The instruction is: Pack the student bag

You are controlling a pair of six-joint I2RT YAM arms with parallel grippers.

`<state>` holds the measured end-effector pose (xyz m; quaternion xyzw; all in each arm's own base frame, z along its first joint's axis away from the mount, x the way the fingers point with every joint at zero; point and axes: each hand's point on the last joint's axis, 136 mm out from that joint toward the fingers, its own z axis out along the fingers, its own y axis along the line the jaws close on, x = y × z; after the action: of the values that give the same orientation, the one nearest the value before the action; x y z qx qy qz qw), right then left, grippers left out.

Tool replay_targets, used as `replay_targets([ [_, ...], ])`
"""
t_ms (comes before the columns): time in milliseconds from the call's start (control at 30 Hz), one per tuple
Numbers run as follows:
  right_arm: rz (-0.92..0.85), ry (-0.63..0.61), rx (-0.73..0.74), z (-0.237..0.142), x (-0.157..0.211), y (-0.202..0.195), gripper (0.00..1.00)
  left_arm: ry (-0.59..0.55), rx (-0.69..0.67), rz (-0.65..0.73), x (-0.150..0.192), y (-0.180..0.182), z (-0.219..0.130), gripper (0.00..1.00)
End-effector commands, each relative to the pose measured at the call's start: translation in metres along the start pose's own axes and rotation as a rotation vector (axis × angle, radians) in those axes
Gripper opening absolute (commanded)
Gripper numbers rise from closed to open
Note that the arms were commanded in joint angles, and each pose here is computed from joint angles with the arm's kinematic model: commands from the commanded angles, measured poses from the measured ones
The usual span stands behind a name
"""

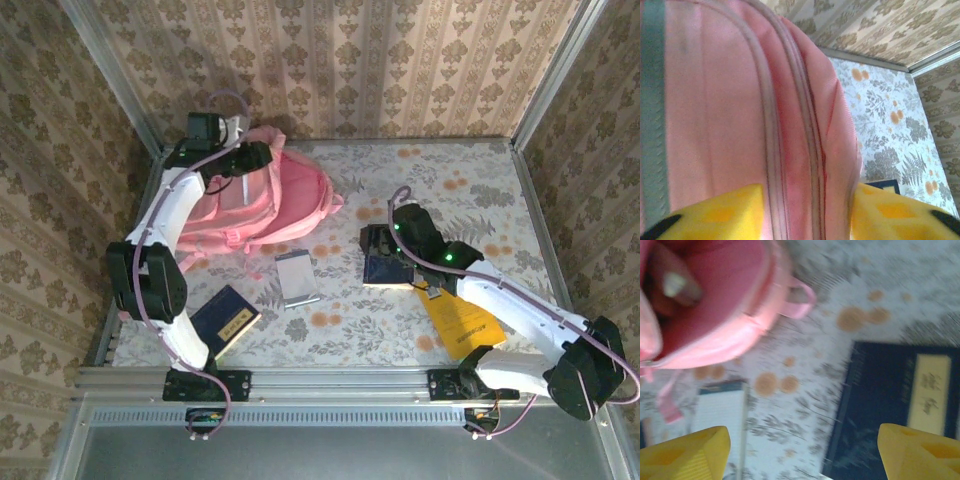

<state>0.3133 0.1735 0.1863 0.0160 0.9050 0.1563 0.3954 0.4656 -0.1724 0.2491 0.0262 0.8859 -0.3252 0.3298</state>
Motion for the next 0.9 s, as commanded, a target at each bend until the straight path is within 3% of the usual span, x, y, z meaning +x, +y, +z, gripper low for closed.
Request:
replay_targets([
  [0,0.081,0.048,0.083,0.009,0.010,-0.030,0.79,-0.018,-0.008,0.047,0.008,-0.021,-0.017,0.54],
  [133,0.128,0.098,0.198,0.028,0.020,-0.069,0.79,-0.007,0.029,0.115,0.022,-0.054,-0.031,0.59],
  [300,0.229,0.166,0.221,0.054,0.029,-0.094,0.79,0.014,0.039,0.206,0.044,-0.086,-0.045,0.65],
  [533,0.254,0.244,0.199,0.095,0.035,-0.109,0.74,0.151,0.181,0.232,0.124,-0.136,-0.013,0.65],
  [700,0.222,0.328,0.063,0.112,0.050,-0.084,0.63,0.269,0.193,0.201,0.184,-0.134,0.012,0.65],
  [867,0.233,0.392,-0.025,0.109,0.073,-0.068,0.60,0.349,0.086,0.114,0.220,-0.102,0.039,0.67],
])
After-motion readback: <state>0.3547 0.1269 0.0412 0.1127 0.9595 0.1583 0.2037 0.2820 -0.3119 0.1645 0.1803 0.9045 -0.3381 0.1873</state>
